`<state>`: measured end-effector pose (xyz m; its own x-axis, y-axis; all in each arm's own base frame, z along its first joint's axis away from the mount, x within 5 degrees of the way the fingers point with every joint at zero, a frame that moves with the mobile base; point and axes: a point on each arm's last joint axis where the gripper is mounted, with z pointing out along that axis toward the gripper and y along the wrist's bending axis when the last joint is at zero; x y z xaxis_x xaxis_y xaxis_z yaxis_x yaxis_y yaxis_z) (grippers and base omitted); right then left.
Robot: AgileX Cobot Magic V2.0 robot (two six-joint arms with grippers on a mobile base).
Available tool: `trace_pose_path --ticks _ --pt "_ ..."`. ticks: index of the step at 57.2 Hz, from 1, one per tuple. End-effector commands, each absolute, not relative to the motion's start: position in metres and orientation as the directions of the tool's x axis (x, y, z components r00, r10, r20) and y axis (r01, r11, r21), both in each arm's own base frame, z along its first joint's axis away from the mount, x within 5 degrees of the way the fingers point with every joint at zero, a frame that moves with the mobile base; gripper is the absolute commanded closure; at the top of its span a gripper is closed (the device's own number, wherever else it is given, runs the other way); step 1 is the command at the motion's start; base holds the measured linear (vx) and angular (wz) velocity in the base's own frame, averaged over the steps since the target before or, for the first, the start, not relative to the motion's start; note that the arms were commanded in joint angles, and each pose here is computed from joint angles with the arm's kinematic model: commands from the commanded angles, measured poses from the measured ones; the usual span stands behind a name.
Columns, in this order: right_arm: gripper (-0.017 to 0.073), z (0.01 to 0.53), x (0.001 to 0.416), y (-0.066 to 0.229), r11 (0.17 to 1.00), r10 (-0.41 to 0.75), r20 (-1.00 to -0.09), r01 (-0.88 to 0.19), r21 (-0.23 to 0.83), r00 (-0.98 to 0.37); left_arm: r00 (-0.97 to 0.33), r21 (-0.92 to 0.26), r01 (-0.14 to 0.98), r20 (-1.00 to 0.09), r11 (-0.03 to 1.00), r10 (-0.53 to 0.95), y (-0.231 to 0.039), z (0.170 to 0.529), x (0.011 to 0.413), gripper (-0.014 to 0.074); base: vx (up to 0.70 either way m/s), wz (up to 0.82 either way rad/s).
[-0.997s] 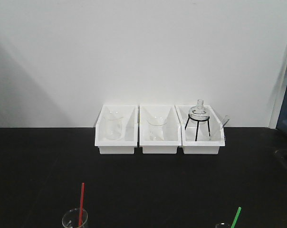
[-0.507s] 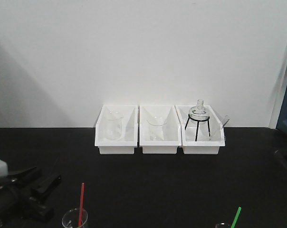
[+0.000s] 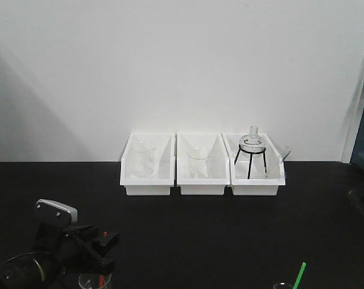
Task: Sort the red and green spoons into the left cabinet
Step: 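Grasp the red spoon with left gripper, green spoon with right gripper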
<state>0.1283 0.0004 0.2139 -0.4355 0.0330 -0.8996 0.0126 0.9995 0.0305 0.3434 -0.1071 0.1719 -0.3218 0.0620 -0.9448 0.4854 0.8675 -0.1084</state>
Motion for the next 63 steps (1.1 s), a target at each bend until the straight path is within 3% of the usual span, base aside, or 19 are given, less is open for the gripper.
trace_pose_path --ticks 1,17,26,34,49,63 --pt "0.005 0.23 0.135 0.001 1.0 0.024 -0.941 0.003 0.024 -0.337 -0.232 -0.156 0.495 -0.972 0.855 -0.042 -0.112 0.194 0.352 0.0146 0.0 0.0" --pt "0.005 0.23 0.15 0.002 1.0 0.011 -0.959 -0.015 0.016 -0.282 -0.254 -0.178 0.492 -0.966 0.852 -0.054 -0.113 0.185 0.355 0.0169 0.0 0.0" --pt "0.005 0.221 0.171 0.004 0.999 0.014 -0.968 -0.033 0.023 -0.251 -0.256 -0.177 0.492 -0.965 0.853 -0.053 -0.113 0.185 0.355 0.024 0.0 0.0" --pt "0.005 0.214 0.192 0.011 0.993 -0.032 -0.988 -0.117 -0.014 -0.152 -0.256 -0.178 0.491 -0.965 0.853 -0.054 -0.113 0.185 0.355 0.032 0.0 0.0" --pt "0.005 0.192 0.243 0.027 0.957 -0.033 -0.983 -0.289 0.021 -0.182 -0.256 -0.178 0.491 -0.965 0.853 -0.054 -0.113 0.185 0.355 0.0418 0.0 0.0" --pt "0.005 0.181 0.28 0.027 0.956 -0.015 -0.98 -0.291 0.045 -0.201 -0.259 -0.178 0.487 -0.964 0.855 -0.053 -0.112 0.185 0.355 0.0416 0.0 0.0"
